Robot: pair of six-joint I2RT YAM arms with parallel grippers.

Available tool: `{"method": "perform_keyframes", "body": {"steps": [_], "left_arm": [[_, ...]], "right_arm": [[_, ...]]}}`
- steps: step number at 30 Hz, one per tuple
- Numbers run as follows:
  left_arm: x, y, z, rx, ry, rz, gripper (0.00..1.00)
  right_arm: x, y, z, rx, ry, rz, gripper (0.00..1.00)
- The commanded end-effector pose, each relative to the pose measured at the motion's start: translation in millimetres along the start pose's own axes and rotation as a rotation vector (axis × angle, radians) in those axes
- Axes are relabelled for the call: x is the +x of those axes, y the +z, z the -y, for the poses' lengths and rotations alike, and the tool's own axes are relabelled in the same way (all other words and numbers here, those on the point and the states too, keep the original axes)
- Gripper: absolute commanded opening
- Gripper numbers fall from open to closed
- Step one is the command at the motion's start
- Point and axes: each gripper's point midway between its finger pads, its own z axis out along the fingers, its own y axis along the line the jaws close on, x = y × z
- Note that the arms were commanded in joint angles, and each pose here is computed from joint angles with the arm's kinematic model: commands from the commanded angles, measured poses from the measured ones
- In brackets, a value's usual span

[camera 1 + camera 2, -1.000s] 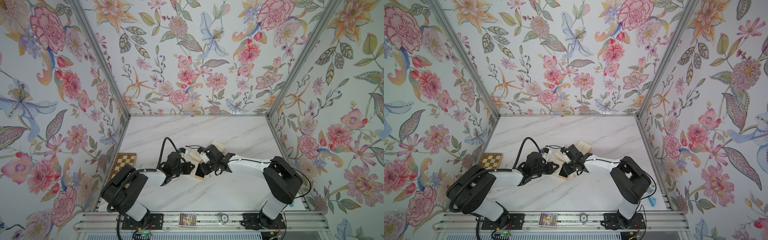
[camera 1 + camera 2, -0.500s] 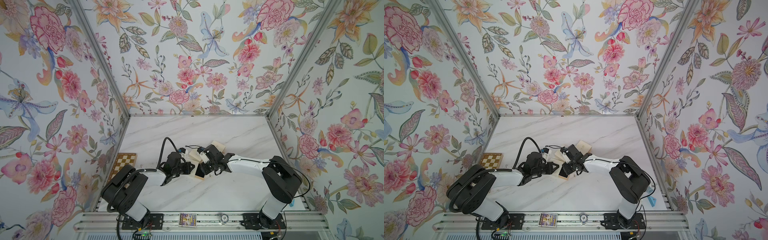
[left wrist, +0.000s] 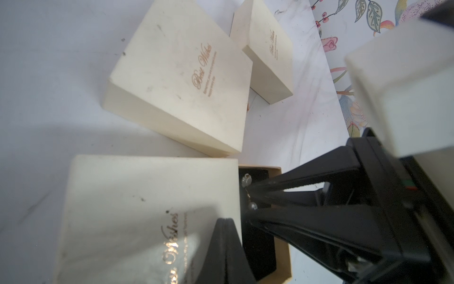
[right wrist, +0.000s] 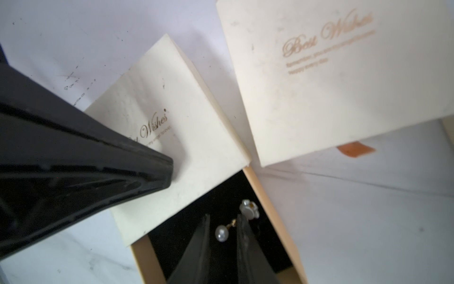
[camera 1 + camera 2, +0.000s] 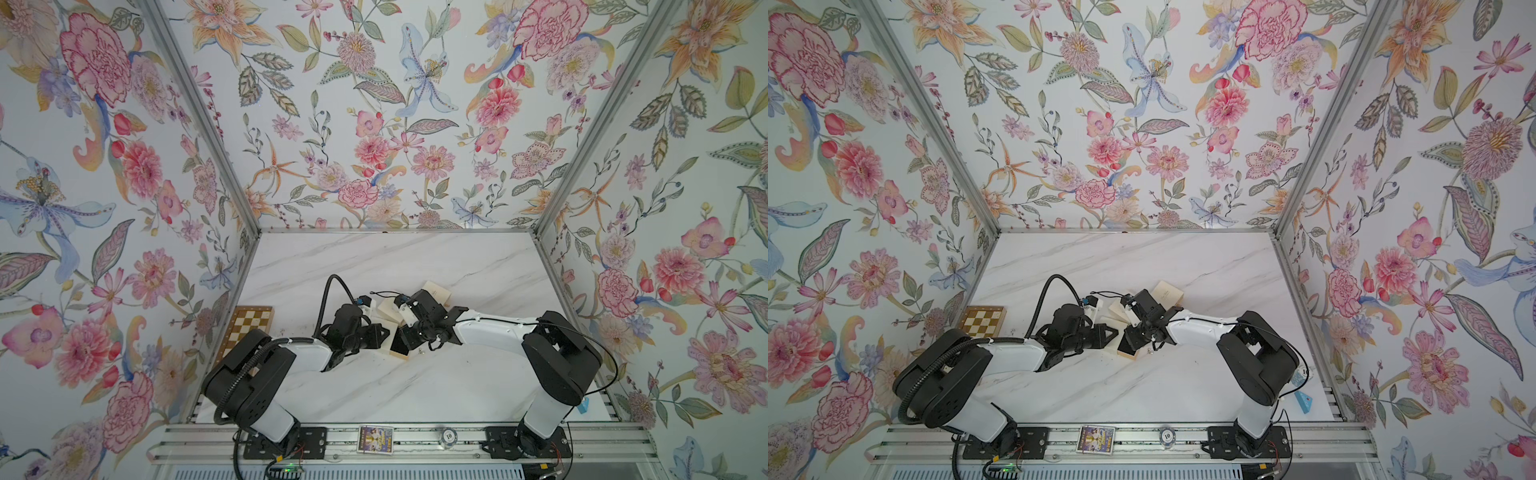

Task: Take out the earrings from the drawer-style jewelry box
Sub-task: Pick up the earring from the drawer.

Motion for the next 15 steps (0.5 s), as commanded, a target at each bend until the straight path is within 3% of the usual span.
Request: {"method": "perform_keyframes", "body": {"steps": [1,15], "left_arm": [[67.8,-5.9,-57.3,-0.199,-0.116,-0.202,0.0],[70.3,-5.0,-58.9,-0.2,-0.122,-0.206,0.0]], "right_arm": [[-4.3,2.5,-1.4,0.006,0.001,0.004,0.21],[-2.4,0.6,-1.3,0.005,0.006,0.004,0.15]]}}
